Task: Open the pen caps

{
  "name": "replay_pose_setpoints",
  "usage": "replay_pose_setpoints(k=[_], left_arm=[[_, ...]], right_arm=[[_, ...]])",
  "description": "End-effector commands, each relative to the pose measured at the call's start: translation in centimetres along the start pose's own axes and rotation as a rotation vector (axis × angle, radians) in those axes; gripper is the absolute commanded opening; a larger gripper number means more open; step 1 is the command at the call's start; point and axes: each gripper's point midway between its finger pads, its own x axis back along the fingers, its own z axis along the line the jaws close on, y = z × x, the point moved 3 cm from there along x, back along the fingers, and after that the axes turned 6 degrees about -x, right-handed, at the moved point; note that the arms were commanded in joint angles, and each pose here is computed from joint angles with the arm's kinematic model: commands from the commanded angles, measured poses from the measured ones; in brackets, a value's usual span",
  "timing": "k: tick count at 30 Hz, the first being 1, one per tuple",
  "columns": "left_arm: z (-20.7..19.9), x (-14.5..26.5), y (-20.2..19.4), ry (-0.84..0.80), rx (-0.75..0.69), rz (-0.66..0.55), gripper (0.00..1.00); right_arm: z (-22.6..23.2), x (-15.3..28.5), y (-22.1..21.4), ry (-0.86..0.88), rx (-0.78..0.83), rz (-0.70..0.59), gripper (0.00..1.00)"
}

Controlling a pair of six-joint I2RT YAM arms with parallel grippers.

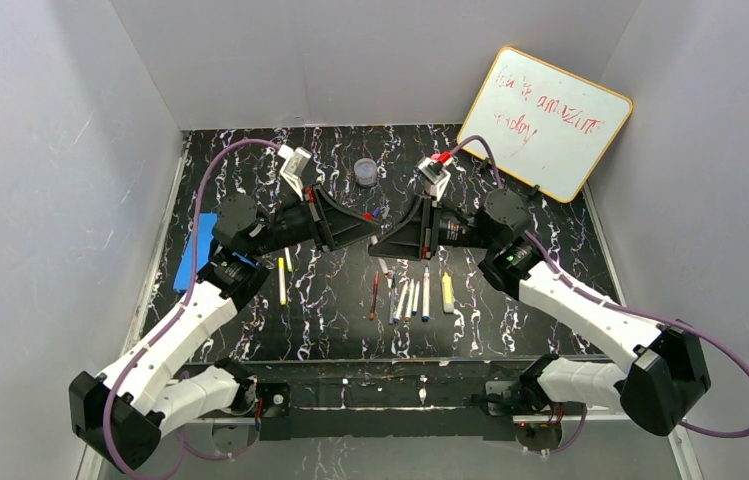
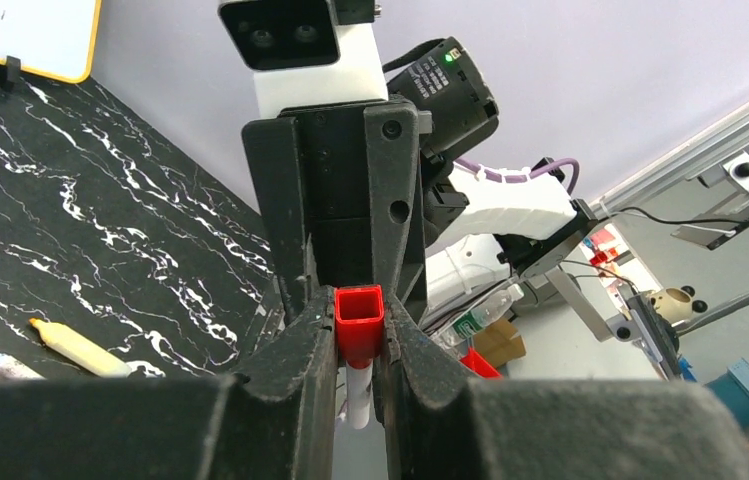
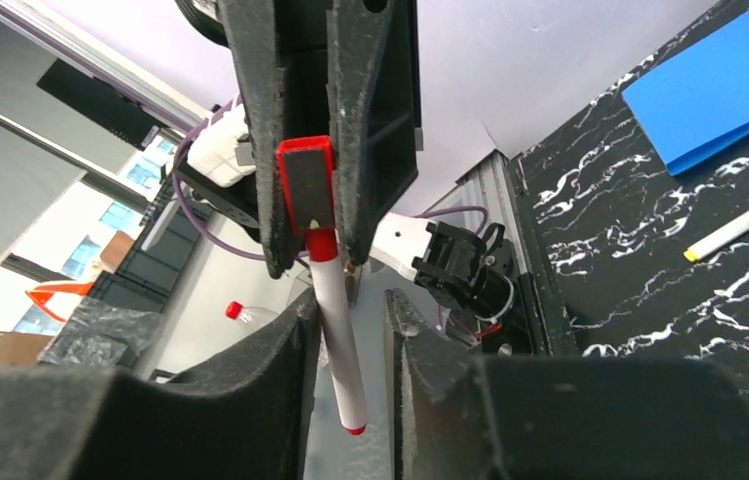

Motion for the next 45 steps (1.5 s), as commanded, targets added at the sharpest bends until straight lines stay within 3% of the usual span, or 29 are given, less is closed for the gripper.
replay_pose_setpoints(k=[1,10,12,16,19,22,24,28,35,37,40,43,45], left_arm=[[-2.2,0.0,1.0,-0.077,-0.049,-0.002,0.0],[-2.4,0.2,1.0,-0.083,-0.051,-0.002,0.0],[-2.4,0.2,1.0,-0.079,-0.052,-0.007,0.0],[-2.3,0.2,1.2,-0.068,-0.056,-0.019,0.0],[-0.6,0.4,3.0,0.098,-0.084,-0.136,0.0],[2.7,2.0,6.9,0.409,-0.084,-0.36,0.0],[3.7,2.6,9.1,0.507,-0.068,-0.479,0.0],[5.3,2.6,11.5,0.608,0.012,-0.603,0.0],[6.8,2.6,12.8,0.657,0.018,-0.681,0.0],[7.2,2.3,12.7,0.667,0.01,-0.658,0.0],[8.5,1.2,10.8,0.694,-0.065,-0.486,0.0],[10.9,1.3,6.2,0.729,-0.096,-0.27,0.0],[12.3,2.2,2.4,0.737,-0.099,-0.139,0.0]], right_arm=[[2.5,-0.3,1.2,0.095,0.038,-0.018,0.34],[2.4,-0.7,1.4,0.138,-0.01,-0.02,0.33],[2.4,-0.8,1.3,0.141,-0.015,-0.008,0.27],[2.3,-0.7,0.9,0.146,-0.017,0.003,0.02],[1.6,-0.5,0.4,0.091,0.006,-0.023,0.01],[-1.6,-0.4,-0.6,-0.167,0.066,-0.088,0.01],[-3.8,-0.2,-2.1,-0.337,0.086,-0.112,0.01],[-5.8,0.8,-4.9,-0.539,0.068,-0.173,0.01],[-5.7,2.7,-5.9,-0.606,0.057,-0.238,0.01],[-6.2,3.8,-5.8,-0.663,0.064,-0.267,0.01],[-8.2,6.6,-4.5,-0.9,0.145,-0.32,0.01],[-12.5,11.0,-3.5,-1.268,0.248,-0.3,0.01],[-15.7,13.5,-3.1,-1.393,0.205,-0.235,0.01]])
